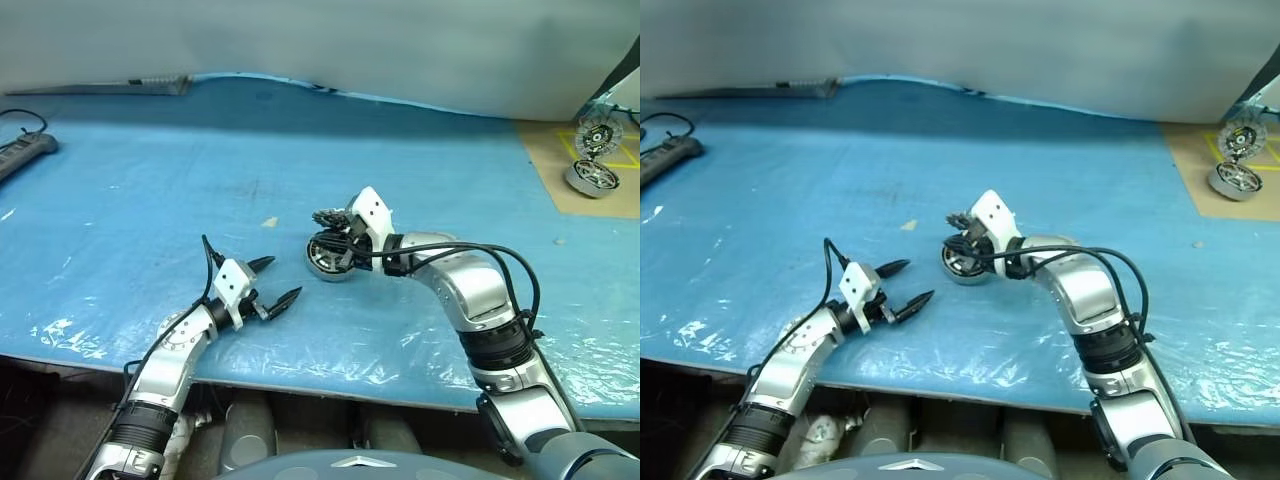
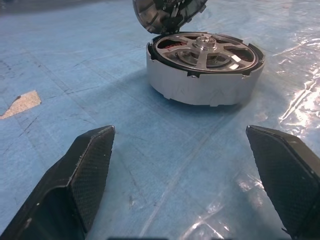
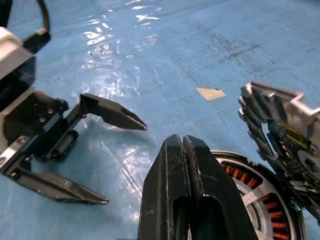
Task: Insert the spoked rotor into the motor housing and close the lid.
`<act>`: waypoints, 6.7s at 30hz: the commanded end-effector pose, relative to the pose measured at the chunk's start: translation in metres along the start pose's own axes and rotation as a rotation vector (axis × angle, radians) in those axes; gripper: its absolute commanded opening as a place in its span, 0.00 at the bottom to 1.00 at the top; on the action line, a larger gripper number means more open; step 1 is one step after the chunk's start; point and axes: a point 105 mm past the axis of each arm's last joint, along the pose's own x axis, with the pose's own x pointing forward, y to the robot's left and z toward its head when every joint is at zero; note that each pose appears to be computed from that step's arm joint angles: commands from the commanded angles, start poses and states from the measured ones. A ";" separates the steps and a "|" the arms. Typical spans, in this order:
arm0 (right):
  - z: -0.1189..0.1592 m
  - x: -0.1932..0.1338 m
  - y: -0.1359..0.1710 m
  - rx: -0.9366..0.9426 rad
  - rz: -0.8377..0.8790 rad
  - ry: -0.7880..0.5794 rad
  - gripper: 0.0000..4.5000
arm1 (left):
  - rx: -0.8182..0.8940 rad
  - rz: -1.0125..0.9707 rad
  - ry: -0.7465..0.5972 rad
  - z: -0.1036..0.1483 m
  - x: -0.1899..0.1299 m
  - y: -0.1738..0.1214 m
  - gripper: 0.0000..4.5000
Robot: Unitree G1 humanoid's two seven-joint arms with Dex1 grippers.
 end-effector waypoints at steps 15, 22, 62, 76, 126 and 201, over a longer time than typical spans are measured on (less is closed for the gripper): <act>-0.036 0.006 0.005 0.077 0.004 -0.002 0.01 | 0.037 -0.018 -0.034 0.013 0.000 0.001 1.00; -0.011 0.000 -0.006 0.104 -0.037 -0.098 0.01 | 0.036 -0.022 -0.036 0.014 0.001 -0.001 1.00; -0.096 0.007 -0.034 0.084 -0.203 0.116 0.01 | 0.038 -0.010 -0.037 0.014 0.002 0.002 1.00; -0.090 0.004 -0.014 -0.027 -0.089 0.125 0.01 | 0.035 -0.013 -0.037 0.016 0.002 0.000 1.00; -0.004 0.005 -0.055 0.398 0.364 -0.058 0.01 | 0.036 -0.006 -0.029 0.013 -0.005 -0.003 1.00; -0.046 0.026 -0.014 -0.140 -0.198 0.095 0.66 | 0.033 -0.026 -0.019 0.014 -0.002 -0.003 1.00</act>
